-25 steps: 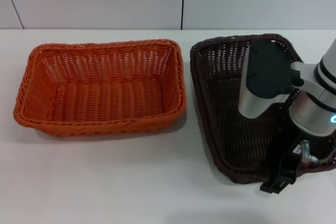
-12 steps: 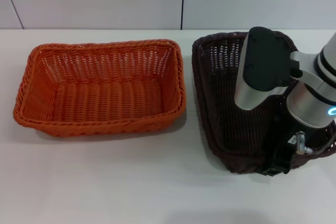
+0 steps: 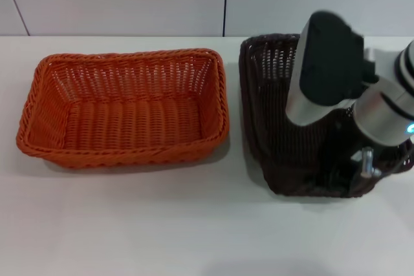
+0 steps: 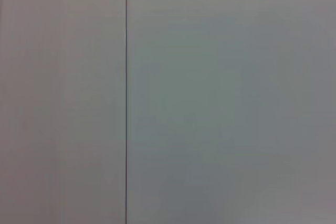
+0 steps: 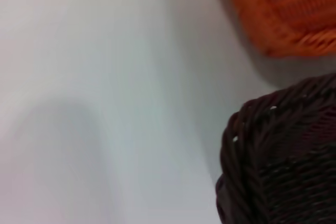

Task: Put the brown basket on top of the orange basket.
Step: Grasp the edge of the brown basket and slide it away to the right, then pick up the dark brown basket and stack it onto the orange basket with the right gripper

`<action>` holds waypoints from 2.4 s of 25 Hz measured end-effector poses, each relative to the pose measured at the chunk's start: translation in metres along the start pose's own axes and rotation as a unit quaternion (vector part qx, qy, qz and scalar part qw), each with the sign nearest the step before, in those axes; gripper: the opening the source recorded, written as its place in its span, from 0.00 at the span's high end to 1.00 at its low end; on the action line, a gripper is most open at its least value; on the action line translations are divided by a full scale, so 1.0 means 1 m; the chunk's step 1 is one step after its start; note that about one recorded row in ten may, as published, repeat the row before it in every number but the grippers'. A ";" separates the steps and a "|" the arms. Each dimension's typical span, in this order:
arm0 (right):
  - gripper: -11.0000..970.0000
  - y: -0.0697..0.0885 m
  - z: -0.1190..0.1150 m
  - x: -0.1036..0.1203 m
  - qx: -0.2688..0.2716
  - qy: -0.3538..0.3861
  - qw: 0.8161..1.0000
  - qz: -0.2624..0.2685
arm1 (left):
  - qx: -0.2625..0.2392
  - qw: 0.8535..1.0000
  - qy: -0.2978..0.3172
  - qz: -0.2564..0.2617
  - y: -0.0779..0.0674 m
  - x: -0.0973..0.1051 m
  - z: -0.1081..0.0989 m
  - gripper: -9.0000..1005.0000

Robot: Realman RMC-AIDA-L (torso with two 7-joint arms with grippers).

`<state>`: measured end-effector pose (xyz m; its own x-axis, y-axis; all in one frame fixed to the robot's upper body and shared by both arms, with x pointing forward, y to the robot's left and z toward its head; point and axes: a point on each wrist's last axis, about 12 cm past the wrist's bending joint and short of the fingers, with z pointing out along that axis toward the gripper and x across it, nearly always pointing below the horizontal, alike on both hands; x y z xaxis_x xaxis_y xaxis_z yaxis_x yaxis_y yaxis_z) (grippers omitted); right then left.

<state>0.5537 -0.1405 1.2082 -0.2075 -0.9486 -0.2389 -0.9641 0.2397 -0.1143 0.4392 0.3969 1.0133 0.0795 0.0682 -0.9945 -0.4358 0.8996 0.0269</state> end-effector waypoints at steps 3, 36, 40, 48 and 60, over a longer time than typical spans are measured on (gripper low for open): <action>0.80 0.003 -0.012 -0.003 0.024 -0.009 1.000 -0.001 | 0.001 1.000 0.000 0.000 0.000 0.000 -0.001 0.21; 0.86 0.037 -0.052 -0.056 0.216 -0.028 0.869 -0.444 | 0.012 1.000 0.004 -0.010 -0.006 0.002 -0.005 0.21; 0.86 0.033 -0.049 -0.054 0.228 -0.020 0.840 -0.492 | 0.020 1.000 0.005 -0.009 -0.009 0.002 -0.005 0.21; 0.86 0.018 -0.024 -0.049 0.272 -0.030 0.754 -0.597 | 0.022 1.000 0.000 -0.022 -0.014 0.000 0.000 0.21; 0.86 0.016 0.014 -0.047 0.264 -0.037 0.691 -0.672 | 0.020 0.999 0.003 -0.027 -0.017 0.000 0.004 0.22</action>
<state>0.5501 -0.0895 1.2036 0.8447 -0.3787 0.3782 -0.0786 -0.7868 -0.6122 0.4499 0.3837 1.0130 0.0963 0.0166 -0.9952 -0.3952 0.9183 -0.0229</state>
